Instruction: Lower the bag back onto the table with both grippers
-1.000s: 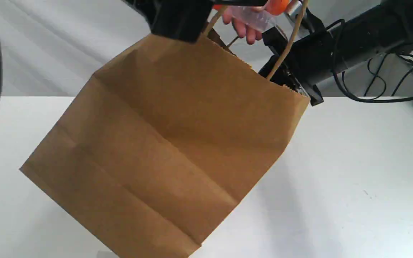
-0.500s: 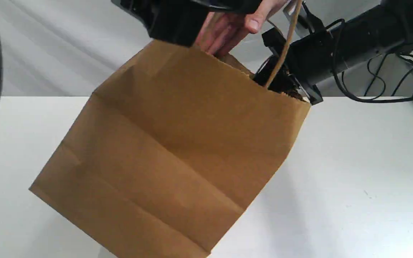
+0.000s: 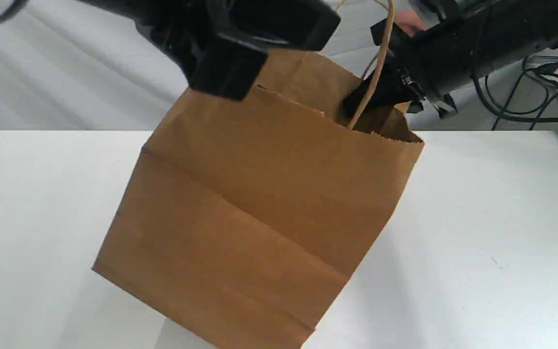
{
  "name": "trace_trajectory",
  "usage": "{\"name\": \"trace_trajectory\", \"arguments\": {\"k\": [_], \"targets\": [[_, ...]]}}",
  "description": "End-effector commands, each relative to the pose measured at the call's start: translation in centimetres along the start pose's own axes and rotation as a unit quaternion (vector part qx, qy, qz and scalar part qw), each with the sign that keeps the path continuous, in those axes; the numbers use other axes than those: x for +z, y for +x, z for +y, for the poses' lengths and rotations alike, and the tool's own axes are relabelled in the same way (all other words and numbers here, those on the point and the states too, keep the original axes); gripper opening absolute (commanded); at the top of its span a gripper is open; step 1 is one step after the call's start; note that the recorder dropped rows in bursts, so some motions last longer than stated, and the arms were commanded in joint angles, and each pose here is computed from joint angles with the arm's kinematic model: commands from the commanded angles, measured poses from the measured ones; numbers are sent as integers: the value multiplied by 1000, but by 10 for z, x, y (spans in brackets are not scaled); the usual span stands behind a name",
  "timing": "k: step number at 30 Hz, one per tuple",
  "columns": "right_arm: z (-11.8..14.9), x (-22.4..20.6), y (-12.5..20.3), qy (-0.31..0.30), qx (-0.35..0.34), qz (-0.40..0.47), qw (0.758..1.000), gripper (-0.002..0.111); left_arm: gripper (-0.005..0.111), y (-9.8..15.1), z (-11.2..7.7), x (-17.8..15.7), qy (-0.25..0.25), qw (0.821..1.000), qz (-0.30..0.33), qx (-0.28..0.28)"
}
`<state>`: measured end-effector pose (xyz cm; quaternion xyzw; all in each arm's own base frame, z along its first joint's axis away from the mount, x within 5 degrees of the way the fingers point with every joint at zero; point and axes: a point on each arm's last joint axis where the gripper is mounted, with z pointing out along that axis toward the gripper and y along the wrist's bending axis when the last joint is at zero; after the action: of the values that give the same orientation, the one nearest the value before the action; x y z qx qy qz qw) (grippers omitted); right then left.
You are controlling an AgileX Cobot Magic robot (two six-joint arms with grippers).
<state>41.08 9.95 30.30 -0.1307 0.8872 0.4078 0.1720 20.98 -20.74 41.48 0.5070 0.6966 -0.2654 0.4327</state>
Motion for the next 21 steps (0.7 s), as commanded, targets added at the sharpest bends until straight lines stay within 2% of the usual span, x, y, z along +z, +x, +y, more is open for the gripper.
{"name": "trace_trajectory", "arguments": {"k": [1,5,10,15,21], "targets": [[9,-12,-1,4,-18,-17,1000,0,0,18,0,5,-21,999,-16,-27],[17,-20,-2,10,-33,-26,999,0,0,39,-6,6,-40,995,-55,-67],[32,-26,-11,32,-60,-33,997,0,0,47,-13,-1,-44,990,-89,-97],[49,-18,-12,49,-85,-20,995,0,0,51,-13,2,-45,986,-101,-125],[54,-5,-6,85,-102,10,991,0,0,63,-14,8,-44,983,-101,-148]]}}
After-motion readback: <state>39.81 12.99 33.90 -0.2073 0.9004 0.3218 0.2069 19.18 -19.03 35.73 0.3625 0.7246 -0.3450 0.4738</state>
